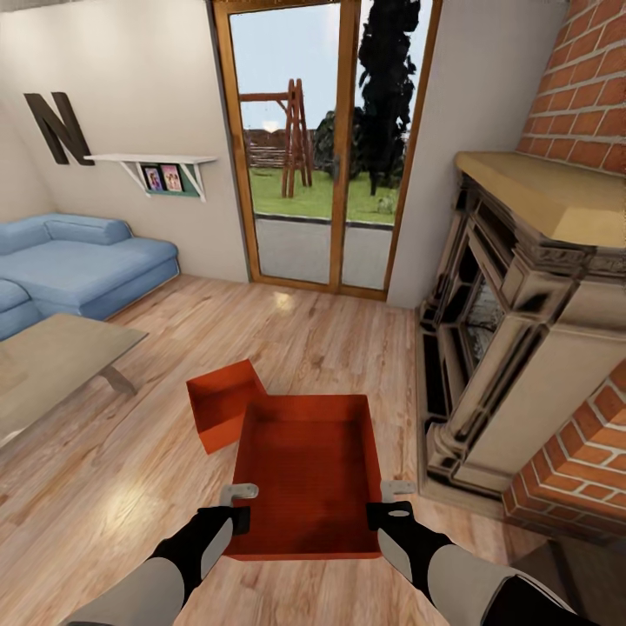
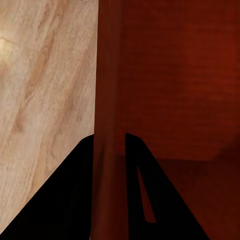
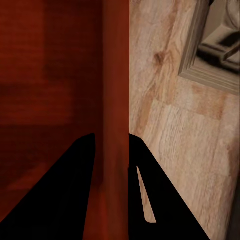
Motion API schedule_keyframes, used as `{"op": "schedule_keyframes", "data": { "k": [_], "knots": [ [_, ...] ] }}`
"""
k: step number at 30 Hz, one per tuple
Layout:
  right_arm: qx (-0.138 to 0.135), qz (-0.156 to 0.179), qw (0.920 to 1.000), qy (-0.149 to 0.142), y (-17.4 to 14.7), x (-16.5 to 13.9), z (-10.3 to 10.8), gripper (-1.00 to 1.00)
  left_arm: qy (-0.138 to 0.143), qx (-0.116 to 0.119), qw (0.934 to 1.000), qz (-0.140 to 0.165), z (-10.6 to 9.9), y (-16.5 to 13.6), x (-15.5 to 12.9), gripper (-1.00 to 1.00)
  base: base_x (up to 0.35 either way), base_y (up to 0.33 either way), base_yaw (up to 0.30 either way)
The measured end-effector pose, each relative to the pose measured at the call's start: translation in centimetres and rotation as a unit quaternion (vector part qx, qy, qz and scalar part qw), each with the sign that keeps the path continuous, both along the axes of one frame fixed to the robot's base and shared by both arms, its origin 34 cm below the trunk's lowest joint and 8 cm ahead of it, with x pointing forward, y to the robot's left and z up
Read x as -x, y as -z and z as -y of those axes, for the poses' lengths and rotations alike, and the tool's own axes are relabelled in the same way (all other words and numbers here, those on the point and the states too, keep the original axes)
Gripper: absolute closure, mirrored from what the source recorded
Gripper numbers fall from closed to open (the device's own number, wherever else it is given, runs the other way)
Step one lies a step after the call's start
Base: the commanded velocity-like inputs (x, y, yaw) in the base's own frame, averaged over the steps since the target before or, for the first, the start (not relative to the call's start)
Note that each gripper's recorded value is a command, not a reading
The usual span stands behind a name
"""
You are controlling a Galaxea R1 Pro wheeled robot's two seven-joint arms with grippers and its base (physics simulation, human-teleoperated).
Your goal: Move the two storage containers from the living room to the garage. In the garage, place one container on the floor and stack the other container on top of it (either order is fine).
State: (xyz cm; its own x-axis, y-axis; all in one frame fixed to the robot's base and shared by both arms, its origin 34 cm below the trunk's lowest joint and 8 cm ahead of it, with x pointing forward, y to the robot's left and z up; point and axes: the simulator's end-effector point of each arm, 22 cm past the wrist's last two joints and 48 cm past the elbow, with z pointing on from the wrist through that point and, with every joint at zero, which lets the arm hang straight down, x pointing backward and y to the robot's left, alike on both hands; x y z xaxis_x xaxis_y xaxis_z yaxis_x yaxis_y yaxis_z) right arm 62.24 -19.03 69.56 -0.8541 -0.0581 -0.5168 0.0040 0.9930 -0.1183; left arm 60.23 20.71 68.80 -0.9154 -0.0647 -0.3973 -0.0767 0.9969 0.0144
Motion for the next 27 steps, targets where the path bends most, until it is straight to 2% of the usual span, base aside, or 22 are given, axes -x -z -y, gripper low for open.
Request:
{"op": "schedule_keyframes", "data": {
  "k": [27],
  "knots": [
    [0.0,0.015,0.9999,0.0,-1.6,-0.8,0.0,1.0,0.0,0.0,0.9999,0.015,0.0,-1.5,-0.9,1.0,0.0,0.0,0.0]
  ]
}}
